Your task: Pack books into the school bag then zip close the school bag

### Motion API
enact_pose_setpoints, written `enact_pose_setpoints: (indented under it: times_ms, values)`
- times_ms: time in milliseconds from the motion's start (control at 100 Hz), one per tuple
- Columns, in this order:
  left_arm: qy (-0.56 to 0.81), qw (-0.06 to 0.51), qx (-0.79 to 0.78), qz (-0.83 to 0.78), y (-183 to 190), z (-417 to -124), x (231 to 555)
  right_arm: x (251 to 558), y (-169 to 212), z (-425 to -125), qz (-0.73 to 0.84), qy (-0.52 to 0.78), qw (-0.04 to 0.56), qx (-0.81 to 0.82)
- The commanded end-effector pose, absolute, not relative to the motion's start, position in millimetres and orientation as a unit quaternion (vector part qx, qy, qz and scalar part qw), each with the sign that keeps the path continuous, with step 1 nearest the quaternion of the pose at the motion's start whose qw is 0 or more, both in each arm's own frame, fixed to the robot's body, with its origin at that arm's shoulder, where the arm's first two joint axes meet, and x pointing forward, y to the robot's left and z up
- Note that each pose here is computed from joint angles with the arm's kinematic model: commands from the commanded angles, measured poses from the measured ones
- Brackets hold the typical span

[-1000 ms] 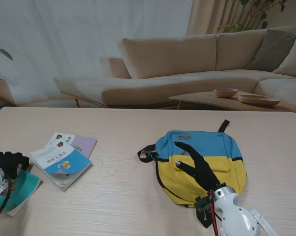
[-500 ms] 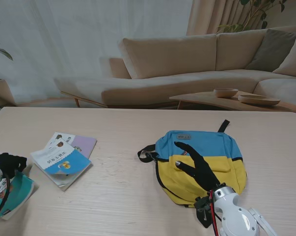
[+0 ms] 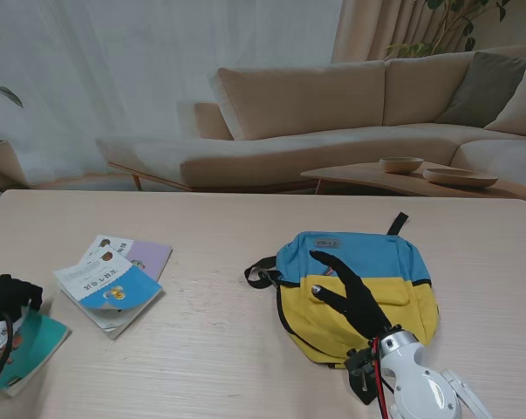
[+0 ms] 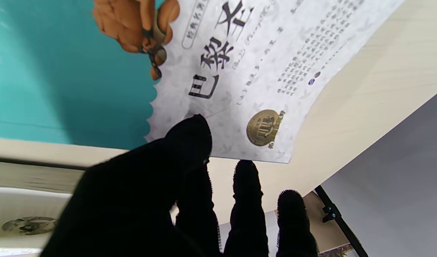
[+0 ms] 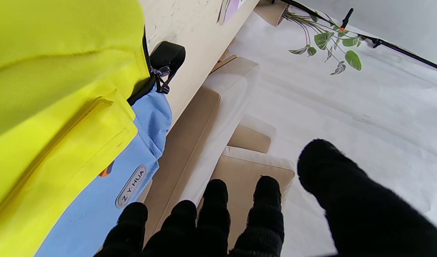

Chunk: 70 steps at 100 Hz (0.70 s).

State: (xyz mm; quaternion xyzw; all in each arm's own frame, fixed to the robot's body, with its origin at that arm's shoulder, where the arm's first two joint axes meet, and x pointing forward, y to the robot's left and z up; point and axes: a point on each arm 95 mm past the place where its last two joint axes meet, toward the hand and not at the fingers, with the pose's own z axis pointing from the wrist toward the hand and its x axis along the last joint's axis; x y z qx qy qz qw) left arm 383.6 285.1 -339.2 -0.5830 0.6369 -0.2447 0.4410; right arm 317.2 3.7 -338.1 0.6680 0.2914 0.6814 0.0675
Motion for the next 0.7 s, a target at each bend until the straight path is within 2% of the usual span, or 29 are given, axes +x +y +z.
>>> enact_pose_setpoints:
  times_ms: [0,410,690]
  values:
    - [0.639,0.436,-0.587,-0.239,281.7,-340.3,381.3,313.8,8.2,-340.6,0.680,0.293,0.058,0.669]
    - [0.629,0.458,-0.577,-0.247,274.3,-329.5,365.1,313.6,8.4,-339.0,0.687,0.287,0.054,0.666]
    - [0.624,0.487,-0.547,-0.274,263.8,-304.0,341.8,313.2,9.2,-336.5,0.693,0.283,0.052,0.661]
